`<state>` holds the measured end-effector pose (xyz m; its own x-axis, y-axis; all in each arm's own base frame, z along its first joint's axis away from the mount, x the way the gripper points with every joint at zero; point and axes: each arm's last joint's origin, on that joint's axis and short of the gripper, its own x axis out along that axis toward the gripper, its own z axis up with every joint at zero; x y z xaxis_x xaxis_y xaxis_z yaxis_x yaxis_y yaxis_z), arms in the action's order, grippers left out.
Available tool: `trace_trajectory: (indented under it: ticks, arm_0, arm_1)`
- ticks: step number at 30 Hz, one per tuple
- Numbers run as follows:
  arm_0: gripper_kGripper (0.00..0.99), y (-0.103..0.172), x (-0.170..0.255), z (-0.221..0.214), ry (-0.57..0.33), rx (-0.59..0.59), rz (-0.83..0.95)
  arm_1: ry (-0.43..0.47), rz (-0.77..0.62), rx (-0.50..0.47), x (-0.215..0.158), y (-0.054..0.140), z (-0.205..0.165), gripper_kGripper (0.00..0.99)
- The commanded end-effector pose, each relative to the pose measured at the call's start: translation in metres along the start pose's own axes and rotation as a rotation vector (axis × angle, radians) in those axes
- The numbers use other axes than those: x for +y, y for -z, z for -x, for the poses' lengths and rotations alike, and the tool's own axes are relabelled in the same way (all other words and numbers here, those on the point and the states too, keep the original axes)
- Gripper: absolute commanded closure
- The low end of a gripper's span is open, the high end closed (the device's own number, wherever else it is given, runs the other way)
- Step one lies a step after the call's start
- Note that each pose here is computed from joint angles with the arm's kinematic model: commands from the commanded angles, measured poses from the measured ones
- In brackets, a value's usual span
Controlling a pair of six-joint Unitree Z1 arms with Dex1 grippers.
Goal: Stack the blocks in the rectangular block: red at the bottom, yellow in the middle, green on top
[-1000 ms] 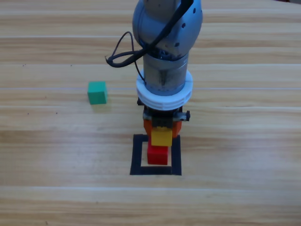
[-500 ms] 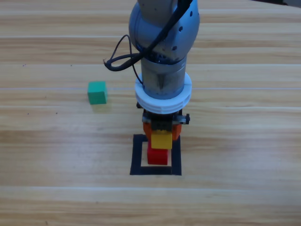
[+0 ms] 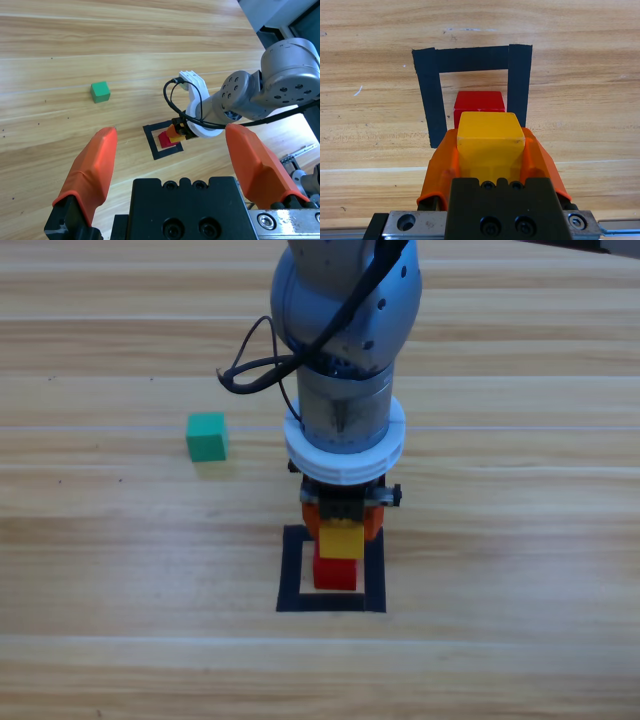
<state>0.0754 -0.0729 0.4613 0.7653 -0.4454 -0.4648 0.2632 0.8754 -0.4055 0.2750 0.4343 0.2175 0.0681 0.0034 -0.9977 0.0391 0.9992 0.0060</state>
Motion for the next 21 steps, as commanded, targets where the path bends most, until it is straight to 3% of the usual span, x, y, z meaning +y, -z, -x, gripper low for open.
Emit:
trace_trajectory:
  ticks: [1, 21]
  arm_0:
    - [0.071, 0.005, 0.003, 0.001, 0.021, -0.006, 0.011]
    - [0.073, 0.008, 0.003, -0.003, 0.021, -0.004, 0.010]
  arm_1:
    - [0.058, 0.034, 0.036, 0.012, 0.016, -0.026, 0.990]
    - [0.067, 0.036, 0.044, 0.016, 0.018, -0.036, 0.990]
